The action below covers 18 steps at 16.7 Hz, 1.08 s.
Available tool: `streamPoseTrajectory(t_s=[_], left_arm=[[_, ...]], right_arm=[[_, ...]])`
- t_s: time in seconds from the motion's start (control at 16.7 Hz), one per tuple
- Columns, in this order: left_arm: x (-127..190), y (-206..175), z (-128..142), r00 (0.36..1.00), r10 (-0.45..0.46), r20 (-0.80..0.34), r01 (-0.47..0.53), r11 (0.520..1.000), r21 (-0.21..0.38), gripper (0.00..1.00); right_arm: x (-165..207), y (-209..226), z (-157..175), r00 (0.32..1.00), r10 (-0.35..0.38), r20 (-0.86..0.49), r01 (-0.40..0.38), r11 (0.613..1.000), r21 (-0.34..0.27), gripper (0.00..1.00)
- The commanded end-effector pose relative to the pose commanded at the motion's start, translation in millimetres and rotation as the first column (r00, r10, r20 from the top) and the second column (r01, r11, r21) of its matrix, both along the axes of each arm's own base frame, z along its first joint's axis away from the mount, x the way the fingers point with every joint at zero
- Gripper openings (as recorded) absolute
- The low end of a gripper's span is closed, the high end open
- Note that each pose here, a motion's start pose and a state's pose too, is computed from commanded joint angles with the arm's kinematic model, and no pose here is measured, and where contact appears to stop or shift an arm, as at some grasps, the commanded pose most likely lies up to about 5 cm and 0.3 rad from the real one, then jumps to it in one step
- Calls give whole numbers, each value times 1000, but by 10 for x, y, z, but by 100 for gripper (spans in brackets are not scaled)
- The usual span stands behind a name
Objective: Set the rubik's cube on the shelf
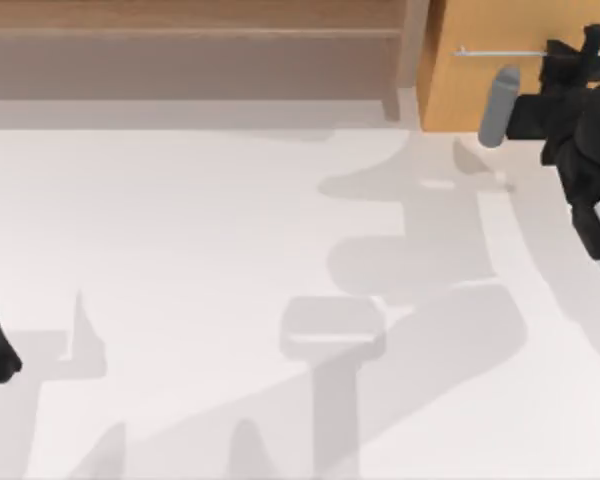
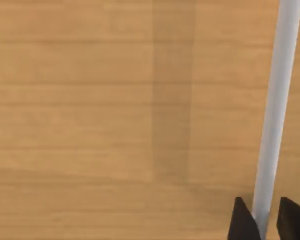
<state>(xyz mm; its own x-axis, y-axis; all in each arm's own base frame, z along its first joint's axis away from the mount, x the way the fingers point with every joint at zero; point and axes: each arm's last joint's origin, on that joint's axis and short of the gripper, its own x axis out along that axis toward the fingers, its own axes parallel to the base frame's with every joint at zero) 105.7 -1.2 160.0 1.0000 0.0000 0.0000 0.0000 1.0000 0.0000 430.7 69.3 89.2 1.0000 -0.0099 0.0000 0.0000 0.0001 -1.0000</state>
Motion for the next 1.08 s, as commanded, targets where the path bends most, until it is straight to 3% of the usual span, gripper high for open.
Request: streamPoseTrajectory(t_s=[0.66,1.08], left_arm=[[0,0,0,1000,0,0,0,1000,0,100],[0,0,0,1000,0,0,0,1000,0,100]], right_arm=[[-41,16,-3,1000,3,-3,-3,1000,3,0],[-593,14,-22,1000,1,-11,-1,1000,1,0]])
